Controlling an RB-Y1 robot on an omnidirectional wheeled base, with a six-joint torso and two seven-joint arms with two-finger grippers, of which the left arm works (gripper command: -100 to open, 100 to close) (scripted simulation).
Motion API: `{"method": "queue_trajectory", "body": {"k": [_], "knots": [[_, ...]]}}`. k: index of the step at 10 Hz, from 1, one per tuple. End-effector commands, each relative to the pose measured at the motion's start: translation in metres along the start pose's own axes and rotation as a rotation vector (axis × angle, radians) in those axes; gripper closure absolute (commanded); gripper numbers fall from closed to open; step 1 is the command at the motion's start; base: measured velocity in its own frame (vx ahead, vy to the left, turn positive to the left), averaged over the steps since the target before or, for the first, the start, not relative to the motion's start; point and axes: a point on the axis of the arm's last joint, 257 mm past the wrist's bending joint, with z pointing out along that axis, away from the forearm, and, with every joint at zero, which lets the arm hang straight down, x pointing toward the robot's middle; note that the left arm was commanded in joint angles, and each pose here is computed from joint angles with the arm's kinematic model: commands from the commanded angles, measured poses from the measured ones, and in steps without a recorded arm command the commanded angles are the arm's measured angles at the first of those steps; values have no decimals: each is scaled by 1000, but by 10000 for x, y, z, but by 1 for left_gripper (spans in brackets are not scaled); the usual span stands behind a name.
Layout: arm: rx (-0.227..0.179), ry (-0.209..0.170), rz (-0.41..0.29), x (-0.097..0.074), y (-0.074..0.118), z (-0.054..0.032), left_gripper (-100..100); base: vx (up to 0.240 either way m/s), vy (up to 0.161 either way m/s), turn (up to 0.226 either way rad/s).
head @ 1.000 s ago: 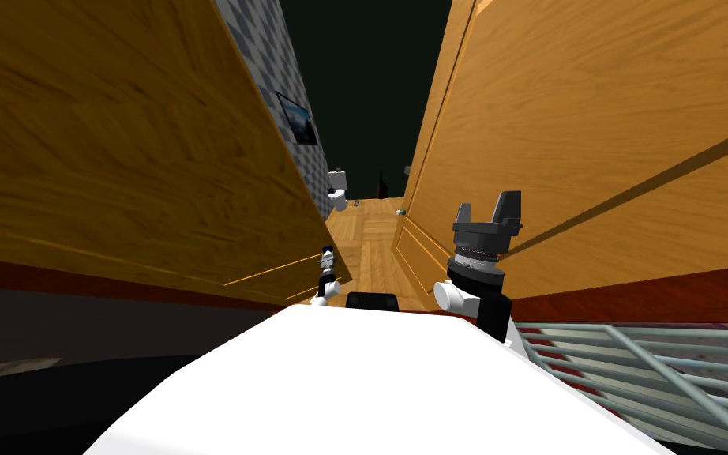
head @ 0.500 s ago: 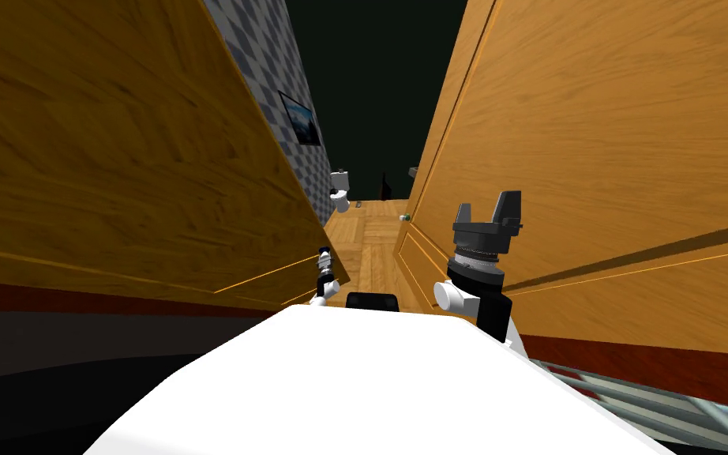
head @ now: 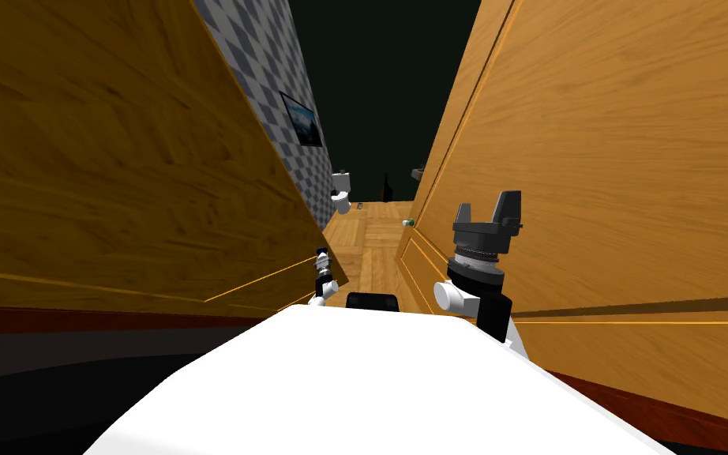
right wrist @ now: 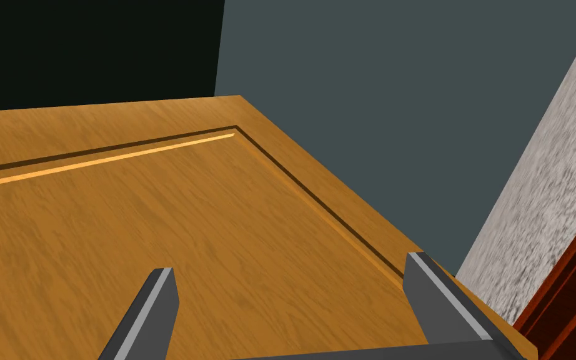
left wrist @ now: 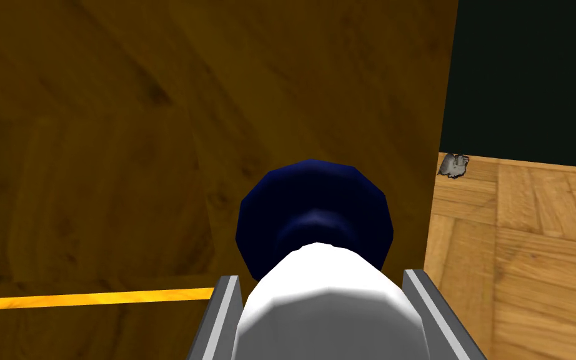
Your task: Push the door open
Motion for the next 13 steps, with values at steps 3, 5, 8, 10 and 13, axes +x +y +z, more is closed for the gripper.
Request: {"method": "queue_trajectory", "body": {"k": [3, 5, 8, 10, 13], "knots": [[39, 22, 9, 87, -175, 87, 100, 158, 21, 40], [69, 27, 14, 108, -291, 122, 100, 135, 26, 28], [85, 30, 16, 118, -353, 139, 100, 119, 20, 28], [119, 35, 19, 137, -480, 169, 100, 121, 23, 36], [147, 38, 21, 149, -575, 186, 100, 148, 34, 40]]}}
